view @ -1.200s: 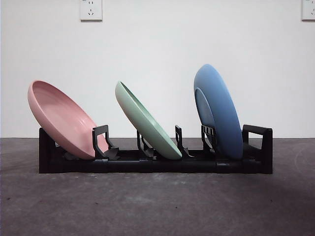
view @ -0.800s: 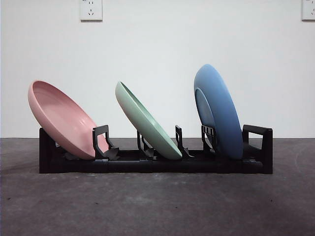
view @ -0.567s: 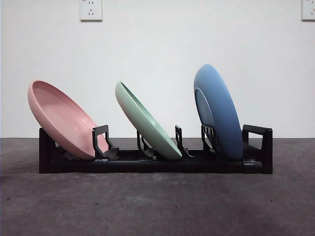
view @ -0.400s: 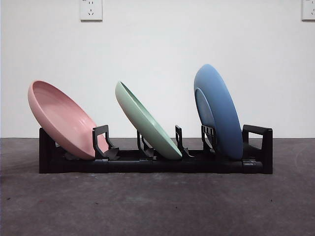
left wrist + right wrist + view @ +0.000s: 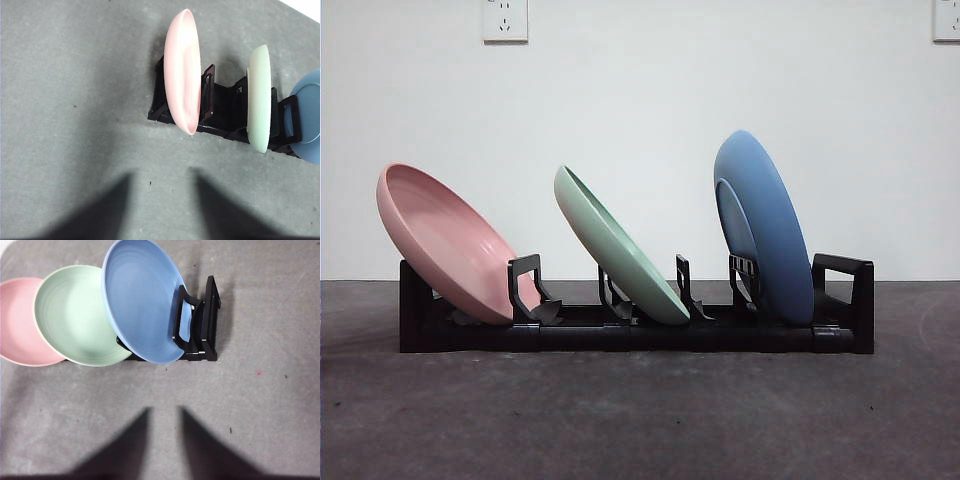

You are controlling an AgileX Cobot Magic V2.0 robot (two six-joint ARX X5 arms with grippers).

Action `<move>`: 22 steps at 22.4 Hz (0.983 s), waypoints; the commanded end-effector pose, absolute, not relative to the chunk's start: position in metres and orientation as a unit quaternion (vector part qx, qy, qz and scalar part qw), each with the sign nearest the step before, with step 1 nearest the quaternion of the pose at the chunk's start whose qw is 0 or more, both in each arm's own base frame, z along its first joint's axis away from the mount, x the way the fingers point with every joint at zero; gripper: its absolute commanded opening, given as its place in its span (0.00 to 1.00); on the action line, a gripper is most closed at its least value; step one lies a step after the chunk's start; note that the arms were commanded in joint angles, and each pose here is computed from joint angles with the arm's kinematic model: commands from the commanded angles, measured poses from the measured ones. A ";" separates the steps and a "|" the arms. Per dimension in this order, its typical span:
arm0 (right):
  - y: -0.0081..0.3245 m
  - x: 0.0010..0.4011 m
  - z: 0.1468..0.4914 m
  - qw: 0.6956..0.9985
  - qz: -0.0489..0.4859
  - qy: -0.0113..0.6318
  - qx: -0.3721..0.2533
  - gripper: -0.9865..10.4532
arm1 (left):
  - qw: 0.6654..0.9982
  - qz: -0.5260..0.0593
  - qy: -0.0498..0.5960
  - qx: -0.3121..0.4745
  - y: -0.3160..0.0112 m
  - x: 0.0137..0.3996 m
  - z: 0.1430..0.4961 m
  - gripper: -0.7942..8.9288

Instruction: Place the plate

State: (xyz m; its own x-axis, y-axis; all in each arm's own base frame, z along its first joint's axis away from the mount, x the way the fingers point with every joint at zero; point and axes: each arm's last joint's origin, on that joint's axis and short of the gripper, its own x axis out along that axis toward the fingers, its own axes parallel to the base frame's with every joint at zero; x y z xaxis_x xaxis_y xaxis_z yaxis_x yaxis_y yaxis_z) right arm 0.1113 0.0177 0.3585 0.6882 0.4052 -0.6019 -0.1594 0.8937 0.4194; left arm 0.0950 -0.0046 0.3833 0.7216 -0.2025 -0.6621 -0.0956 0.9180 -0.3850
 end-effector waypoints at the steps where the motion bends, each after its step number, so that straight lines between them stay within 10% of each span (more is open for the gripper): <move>1: 0.019 0.116 0.364 0.906 0.167 0.359 0.151 0.32 | 0.913 -0.039 0.358 -0.192 -0.005 0.093 0.390 0.47; 22: 0.108 0.308 0.339 0.833 0.304 0.455 0.082 0.32 | 0.915 -0.037 0.354 -0.189 -0.005 0.094 0.391 0.47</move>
State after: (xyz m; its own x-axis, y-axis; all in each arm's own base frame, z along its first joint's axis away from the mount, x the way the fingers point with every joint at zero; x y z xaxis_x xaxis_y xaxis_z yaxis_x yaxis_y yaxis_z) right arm 0.3041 0.1048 0.3339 0.3913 0.5722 -0.7207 -0.4085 0.8098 0.4211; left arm 0.0941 -0.0046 0.3840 0.7284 -0.2020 -0.6547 -0.0839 0.9221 -0.3778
